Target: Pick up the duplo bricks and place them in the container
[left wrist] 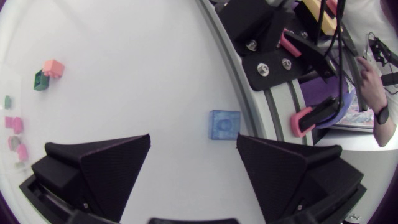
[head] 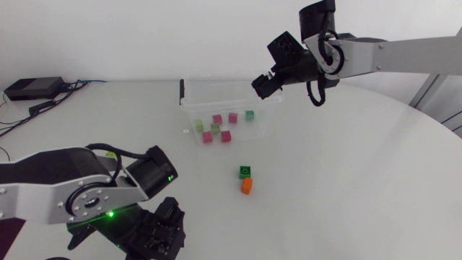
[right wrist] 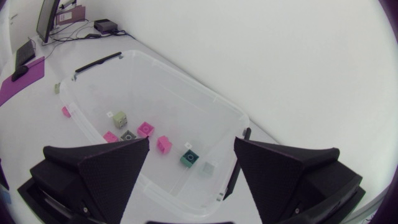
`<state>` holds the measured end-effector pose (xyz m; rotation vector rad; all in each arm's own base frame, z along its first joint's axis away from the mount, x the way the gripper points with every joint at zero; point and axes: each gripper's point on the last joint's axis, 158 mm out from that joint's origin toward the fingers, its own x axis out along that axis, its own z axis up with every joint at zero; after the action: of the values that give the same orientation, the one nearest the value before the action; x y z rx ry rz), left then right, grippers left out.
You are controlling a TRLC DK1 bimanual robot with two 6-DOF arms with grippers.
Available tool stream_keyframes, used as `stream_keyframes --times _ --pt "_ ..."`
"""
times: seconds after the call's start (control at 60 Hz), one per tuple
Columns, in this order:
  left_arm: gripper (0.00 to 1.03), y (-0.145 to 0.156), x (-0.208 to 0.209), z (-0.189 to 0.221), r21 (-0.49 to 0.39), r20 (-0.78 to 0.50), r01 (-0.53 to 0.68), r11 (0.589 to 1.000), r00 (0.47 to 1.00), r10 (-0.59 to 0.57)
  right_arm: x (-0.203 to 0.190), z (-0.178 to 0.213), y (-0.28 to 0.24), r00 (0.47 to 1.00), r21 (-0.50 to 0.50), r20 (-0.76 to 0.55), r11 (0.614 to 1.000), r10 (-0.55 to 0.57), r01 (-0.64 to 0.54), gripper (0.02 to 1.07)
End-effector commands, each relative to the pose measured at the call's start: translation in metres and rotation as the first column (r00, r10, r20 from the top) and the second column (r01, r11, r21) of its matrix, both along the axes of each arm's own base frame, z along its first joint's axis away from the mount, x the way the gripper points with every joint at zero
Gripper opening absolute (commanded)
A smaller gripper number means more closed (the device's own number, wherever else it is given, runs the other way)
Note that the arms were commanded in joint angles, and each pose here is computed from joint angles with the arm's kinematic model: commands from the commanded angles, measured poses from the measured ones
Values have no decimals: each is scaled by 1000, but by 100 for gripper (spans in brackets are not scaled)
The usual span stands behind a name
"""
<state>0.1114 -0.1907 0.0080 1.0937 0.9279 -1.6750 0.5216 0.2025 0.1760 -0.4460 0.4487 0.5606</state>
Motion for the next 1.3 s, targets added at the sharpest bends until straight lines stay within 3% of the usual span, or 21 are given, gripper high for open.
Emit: stream_keyframes --times 0.0,0.4,0.517,0.617,0.767,0.8,1.033,1.283 --pt "96 8 -18 -15 48 -41 9 999 999 -7 -13 -5 4 1000 10 -19 1000 0 0 102" --pt "96 4 -28 -42 79 -11 -2 997 1000 3 -57 -17 1 999 20 -38 1000 15 -14 102" --pt "91 4 -27 -47 85 -5 -11 996 1000 12 -75 -23 0 999 17 -43 1000 26 -26 102" --pt "77 3 -28 -54 92 -11 -15 996 1000 16 -99 -35 2 996 8 -67 999 53 -52 102" --pt "27 -1 -23 -58 86 -6 -30 996 1000 31 -137 -63 4 989 -4 -116 995 95 -96 102" --pt "21 -3 -21 -57 81 -3 -33 996 999 34 -143 -67 5 987 -4 -121 994 108 -109 102" --pt "20 -14 8 -43 34 36 -102 994 994 100 -179 -97 12 961 7 -204 982 187 -190 99" --pt "20 -25 81 8 -76 127 -235 969 962 243 -213 -135 25 915 -15 -309 960 262 -280 97"
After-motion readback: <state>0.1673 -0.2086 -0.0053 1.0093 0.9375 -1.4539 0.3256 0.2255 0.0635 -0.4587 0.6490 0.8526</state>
